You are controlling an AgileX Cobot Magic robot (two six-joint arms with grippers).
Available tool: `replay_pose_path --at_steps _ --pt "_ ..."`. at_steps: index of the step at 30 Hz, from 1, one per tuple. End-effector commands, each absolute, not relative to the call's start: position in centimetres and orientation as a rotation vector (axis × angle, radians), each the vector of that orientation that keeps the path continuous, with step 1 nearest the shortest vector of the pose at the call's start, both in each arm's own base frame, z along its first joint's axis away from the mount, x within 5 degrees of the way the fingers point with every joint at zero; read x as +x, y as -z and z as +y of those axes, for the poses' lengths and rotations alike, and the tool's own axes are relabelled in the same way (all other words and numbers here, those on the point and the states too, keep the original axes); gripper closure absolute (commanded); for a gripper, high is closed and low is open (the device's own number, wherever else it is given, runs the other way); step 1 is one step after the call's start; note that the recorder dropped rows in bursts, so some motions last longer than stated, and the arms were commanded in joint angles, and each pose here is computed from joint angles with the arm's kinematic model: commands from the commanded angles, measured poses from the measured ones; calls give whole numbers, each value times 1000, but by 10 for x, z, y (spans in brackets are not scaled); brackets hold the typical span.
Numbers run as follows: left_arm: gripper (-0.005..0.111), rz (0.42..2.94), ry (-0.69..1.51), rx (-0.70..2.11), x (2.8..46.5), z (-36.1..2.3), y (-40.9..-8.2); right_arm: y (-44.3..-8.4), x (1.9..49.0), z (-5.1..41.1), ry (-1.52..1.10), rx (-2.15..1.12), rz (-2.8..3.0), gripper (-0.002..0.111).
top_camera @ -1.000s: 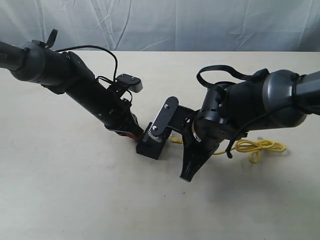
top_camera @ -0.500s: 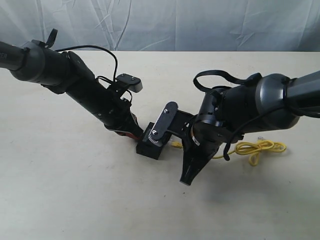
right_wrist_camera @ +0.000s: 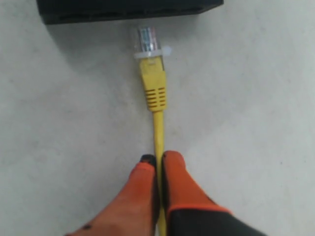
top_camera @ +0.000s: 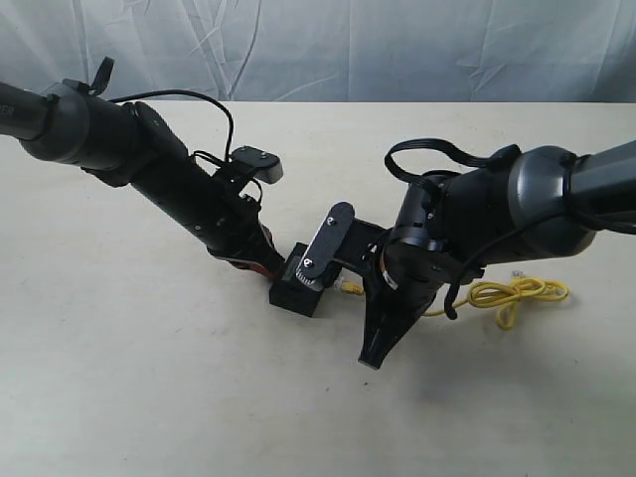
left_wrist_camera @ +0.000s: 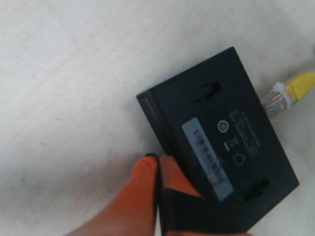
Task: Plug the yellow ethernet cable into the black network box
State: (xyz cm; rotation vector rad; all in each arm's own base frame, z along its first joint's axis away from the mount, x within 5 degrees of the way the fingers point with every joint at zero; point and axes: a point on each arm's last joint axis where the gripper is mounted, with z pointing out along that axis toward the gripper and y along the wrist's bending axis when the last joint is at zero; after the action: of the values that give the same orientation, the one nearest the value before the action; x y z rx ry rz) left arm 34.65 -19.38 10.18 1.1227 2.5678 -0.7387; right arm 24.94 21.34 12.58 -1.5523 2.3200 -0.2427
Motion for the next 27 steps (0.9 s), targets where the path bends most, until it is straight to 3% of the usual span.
replay_pose_path --at_steps 1,27 --pt "107 2584 643 1171 347 -189 -86 -126 251 215 237 -1561 2296 109" --pt "107 2583 640 1170 347 -189 -86 -114 252 217 222 -1580 2307 109"
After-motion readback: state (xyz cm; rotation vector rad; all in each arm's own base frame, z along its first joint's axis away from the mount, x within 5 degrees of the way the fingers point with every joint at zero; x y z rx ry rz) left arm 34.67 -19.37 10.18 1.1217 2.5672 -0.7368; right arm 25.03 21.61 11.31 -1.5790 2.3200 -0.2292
